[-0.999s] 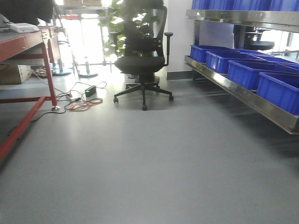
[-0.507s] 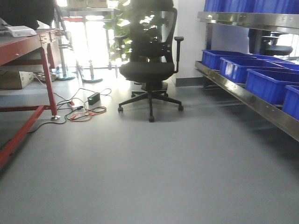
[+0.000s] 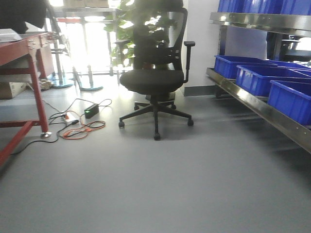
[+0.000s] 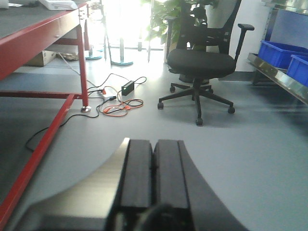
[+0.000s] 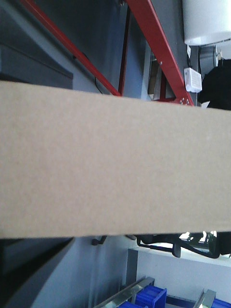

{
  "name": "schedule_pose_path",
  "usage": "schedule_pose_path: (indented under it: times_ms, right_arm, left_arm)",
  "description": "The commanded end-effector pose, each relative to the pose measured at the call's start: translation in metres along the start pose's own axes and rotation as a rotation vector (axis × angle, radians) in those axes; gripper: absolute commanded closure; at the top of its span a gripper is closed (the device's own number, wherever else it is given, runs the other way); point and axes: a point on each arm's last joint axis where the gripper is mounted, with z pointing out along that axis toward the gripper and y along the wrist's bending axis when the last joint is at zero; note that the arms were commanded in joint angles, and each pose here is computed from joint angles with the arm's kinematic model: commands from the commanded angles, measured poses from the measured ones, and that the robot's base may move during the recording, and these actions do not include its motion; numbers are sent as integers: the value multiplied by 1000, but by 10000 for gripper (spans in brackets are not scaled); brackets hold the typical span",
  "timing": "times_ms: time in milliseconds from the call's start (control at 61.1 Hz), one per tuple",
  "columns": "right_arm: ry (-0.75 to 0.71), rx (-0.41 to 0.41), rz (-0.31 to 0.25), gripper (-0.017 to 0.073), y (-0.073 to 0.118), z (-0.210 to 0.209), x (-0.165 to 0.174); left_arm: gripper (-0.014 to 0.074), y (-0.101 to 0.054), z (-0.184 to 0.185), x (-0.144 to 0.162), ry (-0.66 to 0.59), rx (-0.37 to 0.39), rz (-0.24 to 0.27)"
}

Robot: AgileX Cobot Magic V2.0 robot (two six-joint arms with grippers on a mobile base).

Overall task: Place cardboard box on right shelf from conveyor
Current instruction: 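Carry the box in the right gripper while driving to the steel shelf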

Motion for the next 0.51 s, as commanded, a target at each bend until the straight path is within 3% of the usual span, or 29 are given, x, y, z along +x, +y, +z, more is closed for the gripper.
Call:
schedule_pose_path:
  times_ms: [0, 491]
  right_arm:
    - [-115, -17, -28, 314, 2, -2, -17]
    - [-115, -17, -28, 314, 2, -2, -17]
  left_arm:
    - [710, 0, -1, -5, -91, 0, -6]
    - [710, 0, -1, -5, -91, 0, -6]
